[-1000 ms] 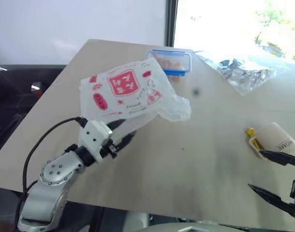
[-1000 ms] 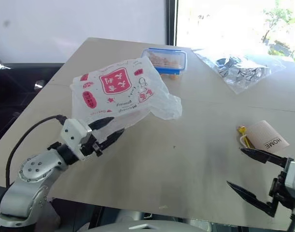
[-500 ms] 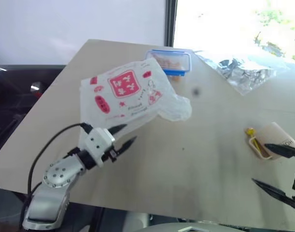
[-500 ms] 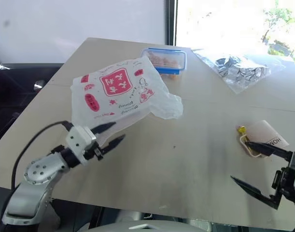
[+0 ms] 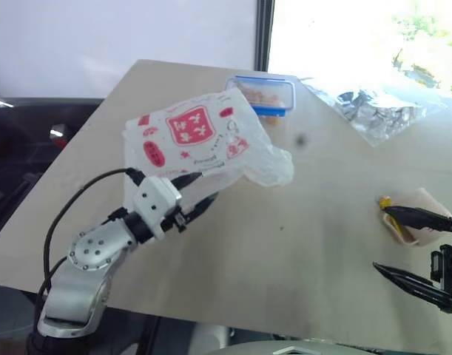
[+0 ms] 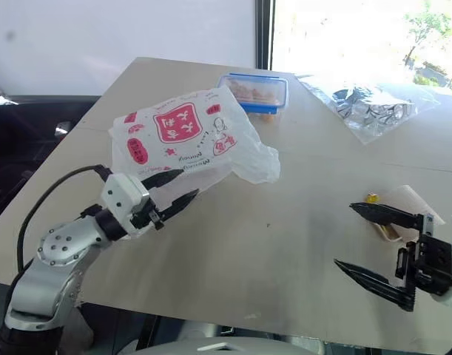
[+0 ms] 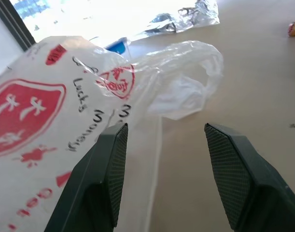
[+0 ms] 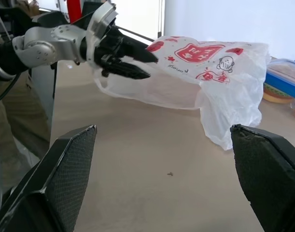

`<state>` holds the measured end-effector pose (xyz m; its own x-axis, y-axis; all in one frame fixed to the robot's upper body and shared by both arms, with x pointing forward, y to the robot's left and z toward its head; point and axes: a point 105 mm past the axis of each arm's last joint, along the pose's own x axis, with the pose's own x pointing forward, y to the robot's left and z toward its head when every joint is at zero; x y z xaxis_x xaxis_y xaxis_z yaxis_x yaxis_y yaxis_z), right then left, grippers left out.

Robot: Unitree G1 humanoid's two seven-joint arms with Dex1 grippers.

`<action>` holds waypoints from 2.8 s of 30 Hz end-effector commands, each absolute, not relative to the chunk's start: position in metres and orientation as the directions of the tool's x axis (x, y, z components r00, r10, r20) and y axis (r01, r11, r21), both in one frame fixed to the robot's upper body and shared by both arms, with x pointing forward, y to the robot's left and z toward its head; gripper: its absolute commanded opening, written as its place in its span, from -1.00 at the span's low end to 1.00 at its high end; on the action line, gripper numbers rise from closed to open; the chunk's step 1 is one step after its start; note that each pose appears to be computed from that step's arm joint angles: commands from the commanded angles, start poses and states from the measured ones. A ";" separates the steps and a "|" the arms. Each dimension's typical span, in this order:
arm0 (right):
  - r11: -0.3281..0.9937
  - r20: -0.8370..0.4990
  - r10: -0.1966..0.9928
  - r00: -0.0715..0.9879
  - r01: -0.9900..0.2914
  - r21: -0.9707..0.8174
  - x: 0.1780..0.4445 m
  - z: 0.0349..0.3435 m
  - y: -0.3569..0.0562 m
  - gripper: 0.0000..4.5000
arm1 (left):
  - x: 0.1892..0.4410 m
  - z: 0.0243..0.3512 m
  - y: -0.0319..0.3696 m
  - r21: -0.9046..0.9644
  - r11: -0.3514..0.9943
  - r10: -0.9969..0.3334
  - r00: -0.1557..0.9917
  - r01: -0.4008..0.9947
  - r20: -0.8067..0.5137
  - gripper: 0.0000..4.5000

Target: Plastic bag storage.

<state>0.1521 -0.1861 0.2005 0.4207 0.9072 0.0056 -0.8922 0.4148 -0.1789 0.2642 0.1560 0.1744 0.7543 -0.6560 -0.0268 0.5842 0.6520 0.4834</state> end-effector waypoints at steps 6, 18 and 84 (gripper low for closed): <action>0.401 -0.012 0.910 0.414 -0.888 -0.227 0.148 0.194 -0.180 0.99 | 0.259 0.178 0.153 0.680 0.531 -0.665 0.746 0.505 -0.035 0.17; 0.410 -0.046 0.901 0.432 -0.880 -0.240 0.155 0.187 -0.182 1.00 | 0.312 0.164 0.192 0.773 0.509 -0.407 0.897 0.379 -0.172 0.06; 0.515 -0.447 0.614 0.651 -0.759 -0.398 0.245 0.198 -0.153 -0.97 | 0.332 0.291 0.115 0.144 0.811 -0.585 0.776 0.568 0.237 -1.00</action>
<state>0.2475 -0.1689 0.1988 0.6907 0.5683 -0.4472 -0.7231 0.5533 -0.4137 0.3378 0.1158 0.2776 0.7879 -0.5834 0.1974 0.5691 0.8121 0.1285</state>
